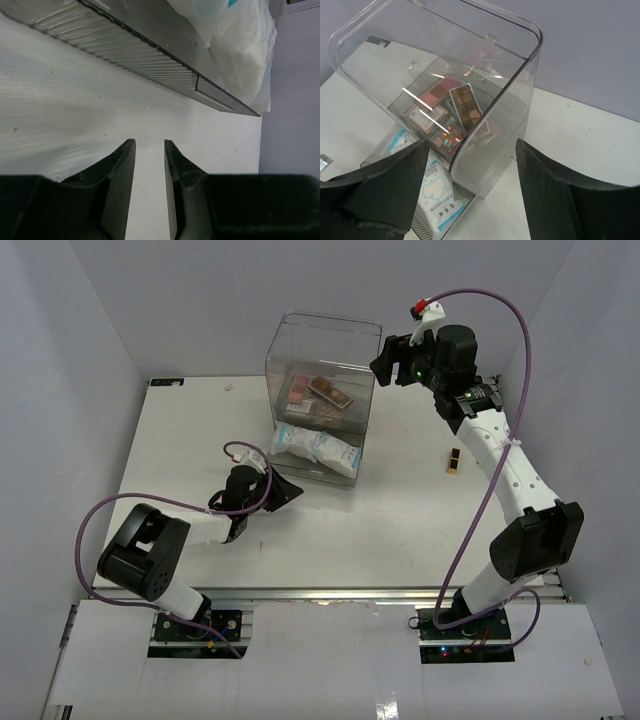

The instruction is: Organize the makeup

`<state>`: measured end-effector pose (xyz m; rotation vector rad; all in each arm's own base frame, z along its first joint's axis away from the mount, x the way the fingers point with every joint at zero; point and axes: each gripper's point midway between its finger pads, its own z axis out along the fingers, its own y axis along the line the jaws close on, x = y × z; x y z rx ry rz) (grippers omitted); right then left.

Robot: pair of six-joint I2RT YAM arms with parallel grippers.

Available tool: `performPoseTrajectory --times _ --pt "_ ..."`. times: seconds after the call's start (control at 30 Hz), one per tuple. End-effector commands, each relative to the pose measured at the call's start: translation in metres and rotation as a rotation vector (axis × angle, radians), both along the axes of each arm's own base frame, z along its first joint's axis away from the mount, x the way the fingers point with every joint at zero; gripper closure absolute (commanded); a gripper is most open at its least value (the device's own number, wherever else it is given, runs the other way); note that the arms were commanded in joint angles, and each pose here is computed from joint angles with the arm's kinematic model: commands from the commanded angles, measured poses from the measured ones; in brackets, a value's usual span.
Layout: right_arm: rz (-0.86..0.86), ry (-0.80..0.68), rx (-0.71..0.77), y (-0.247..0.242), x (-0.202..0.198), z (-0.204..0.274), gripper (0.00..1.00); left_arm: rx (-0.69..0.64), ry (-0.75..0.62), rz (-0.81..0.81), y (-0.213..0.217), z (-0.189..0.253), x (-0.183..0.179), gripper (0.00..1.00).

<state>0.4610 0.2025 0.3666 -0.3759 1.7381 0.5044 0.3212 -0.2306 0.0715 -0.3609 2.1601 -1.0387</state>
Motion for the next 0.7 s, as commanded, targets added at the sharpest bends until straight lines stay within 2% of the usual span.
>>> performPoseTrajectory --times 0.0,0.1,0.23,0.33,0.43,0.5,0.6,0.67 --pt "-0.071 -0.045 0.163 0.004 0.022 0.03 0.31 -0.03 -0.088 0.008 -0.007 0.025 0.016 0.6" --pt "-0.094 -0.017 0.182 0.007 0.037 0.023 0.4 -0.027 -0.097 0.007 -0.008 0.028 0.019 0.6" --pt "-0.14 0.035 0.176 0.006 0.052 0.007 0.59 -0.028 -0.11 0.011 -0.01 0.032 0.025 0.6" --pt "-0.132 0.051 0.181 0.008 0.051 0.003 0.71 -0.032 -0.123 0.013 -0.012 0.034 0.03 0.6" --pt "-0.121 0.063 0.182 0.01 0.048 -0.001 0.77 -0.036 -0.134 0.016 -0.014 0.036 0.037 0.59" --pt "-0.105 0.076 0.183 0.012 0.045 -0.005 0.86 -0.037 -0.138 0.017 -0.016 0.037 0.04 0.59" --pt "-0.079 0.089 0.191 0.016 0.04 -0.006 0.92 -0.044 -0.141 0.018 -0.021 0.037 0.049 0.59" --pt "-0.068 0.102 0.197 0.018 0.037 -0.007 0.92 -0.051 -0.147 0.019 -0.024 0.039 0.055 0.59"
